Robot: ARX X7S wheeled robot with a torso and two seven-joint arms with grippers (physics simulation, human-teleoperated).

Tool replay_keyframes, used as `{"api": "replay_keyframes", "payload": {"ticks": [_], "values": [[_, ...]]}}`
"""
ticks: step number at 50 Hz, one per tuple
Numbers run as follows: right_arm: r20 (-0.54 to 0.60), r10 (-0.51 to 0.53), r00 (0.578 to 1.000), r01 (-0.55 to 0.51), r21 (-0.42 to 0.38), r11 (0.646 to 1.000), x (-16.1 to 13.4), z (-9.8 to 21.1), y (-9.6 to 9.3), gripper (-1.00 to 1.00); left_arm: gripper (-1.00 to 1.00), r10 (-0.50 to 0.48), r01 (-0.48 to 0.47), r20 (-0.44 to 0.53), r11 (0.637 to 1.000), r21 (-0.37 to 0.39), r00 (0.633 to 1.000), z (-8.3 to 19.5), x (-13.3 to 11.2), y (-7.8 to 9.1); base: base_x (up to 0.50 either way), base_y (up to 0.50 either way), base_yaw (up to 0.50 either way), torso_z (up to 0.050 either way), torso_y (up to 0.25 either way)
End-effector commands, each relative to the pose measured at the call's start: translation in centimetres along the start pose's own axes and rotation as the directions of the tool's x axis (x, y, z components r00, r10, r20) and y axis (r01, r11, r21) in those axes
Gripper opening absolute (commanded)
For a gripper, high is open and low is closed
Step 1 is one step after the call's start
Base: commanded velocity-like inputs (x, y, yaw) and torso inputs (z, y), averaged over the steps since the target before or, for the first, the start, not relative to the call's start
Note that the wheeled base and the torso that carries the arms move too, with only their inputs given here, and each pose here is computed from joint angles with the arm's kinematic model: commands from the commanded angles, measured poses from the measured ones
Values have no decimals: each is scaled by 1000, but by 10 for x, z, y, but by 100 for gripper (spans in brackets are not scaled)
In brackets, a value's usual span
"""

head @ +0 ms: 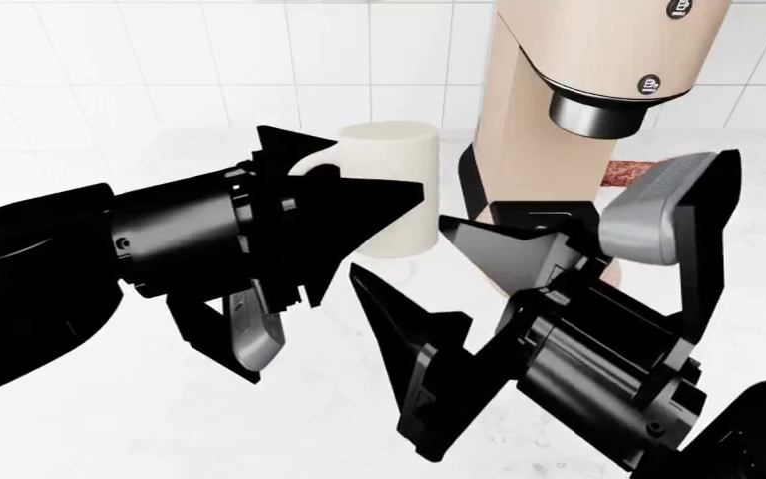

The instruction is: A wet mug is on the counter and needs to be dried. Pick it up and place it upside down in the open cabinet.

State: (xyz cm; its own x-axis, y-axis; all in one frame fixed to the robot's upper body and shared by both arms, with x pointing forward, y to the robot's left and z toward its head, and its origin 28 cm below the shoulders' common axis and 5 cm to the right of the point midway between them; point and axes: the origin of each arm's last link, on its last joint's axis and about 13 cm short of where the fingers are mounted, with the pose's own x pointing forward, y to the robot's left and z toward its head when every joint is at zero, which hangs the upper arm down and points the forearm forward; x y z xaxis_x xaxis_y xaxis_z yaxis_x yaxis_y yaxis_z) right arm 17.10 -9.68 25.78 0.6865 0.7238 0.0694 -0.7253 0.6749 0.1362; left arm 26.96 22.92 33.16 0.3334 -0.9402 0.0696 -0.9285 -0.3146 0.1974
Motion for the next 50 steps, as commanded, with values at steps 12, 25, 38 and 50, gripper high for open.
{"api": "replay_keyframes", "payload": {"ticks": [12, 25, 38, 50], "values": [[-4, -10, 1000, 10, -31, 999, 1, -1, -3, 100, -100, 23, -23, -34, 1000, -16, 999, -5, -1, 6, 0, 0, 0, 0, 0], [8, -71, 997, 72, -79, 994, 1, 3, -8, 100, -100, 22, -22, -39, 1000, -22, 999, -2, -4, 6, 0, 0, 0, 0, 0], [14, -83, 996, 84, -84, 993, 4, 4, -10, 100, -100, 40, -41, -40, 999, -29, 998, 3, -5, 6, 0, 0, 0, 0, 1], [-5, -73, 997, 73, -72, 995, 7, -1, -10, 100, -100, 62, -64, -57, 998, -19, 996, -2, -6, 12, 0, 0, 0, 0, 0]]}}
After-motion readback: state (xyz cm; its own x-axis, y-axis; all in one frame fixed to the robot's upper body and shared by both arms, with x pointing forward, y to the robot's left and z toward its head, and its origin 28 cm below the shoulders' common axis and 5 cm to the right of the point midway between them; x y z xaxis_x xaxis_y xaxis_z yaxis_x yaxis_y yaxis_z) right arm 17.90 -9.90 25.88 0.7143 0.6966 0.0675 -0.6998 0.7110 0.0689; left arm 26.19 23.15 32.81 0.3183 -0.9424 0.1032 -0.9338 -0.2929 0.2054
